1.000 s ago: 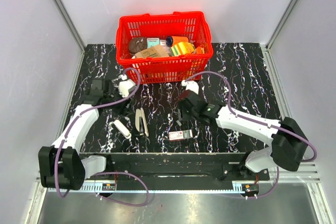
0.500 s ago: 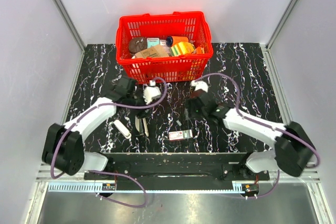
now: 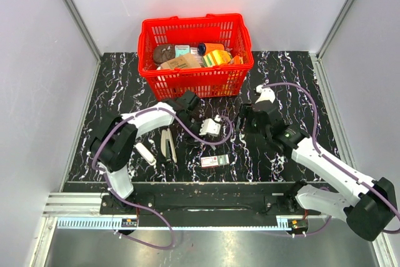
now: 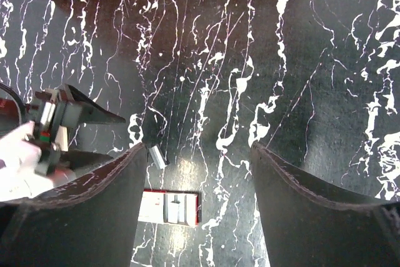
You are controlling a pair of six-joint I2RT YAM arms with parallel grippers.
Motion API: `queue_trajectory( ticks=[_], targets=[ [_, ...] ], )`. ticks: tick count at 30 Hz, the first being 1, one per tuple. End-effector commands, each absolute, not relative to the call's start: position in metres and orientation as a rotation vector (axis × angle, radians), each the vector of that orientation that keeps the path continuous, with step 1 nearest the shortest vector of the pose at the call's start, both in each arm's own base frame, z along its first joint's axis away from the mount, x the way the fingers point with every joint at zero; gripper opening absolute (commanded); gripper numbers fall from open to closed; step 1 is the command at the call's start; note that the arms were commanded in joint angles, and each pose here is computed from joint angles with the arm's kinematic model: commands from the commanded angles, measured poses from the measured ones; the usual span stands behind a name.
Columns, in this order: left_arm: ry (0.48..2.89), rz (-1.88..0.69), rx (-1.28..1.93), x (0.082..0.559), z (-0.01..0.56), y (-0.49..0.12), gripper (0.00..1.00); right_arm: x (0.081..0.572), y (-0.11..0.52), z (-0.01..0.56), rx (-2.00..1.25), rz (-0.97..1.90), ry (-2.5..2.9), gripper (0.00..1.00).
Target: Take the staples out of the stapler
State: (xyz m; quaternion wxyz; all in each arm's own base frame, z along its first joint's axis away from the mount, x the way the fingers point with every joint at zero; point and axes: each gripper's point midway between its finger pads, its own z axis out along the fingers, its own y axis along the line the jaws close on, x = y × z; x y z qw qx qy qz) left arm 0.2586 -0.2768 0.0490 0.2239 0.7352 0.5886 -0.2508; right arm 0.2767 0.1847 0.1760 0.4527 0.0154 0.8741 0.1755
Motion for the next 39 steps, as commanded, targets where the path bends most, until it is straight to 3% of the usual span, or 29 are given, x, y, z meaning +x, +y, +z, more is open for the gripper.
queue_trajectory(
  ticks=[1,28,39],
  targets=[
    [1.388,-0.752,2.171,0.246,0.055,-0.298,0.56,0.274,0.182,0.187,0.051,0.478,2.138,0.71],
    [1.293,-0.789,2.32,0.235,0.028,-0.349,0.54,0.263,0.171,0.189,0.048,0.535,2.174,0.59],
    [1.357,-0.719,2.386,0.233,0.017,-0.331,0.37,0.262,0.172,0.19,0.057,0.56,2.177,0.52]
  ],
)
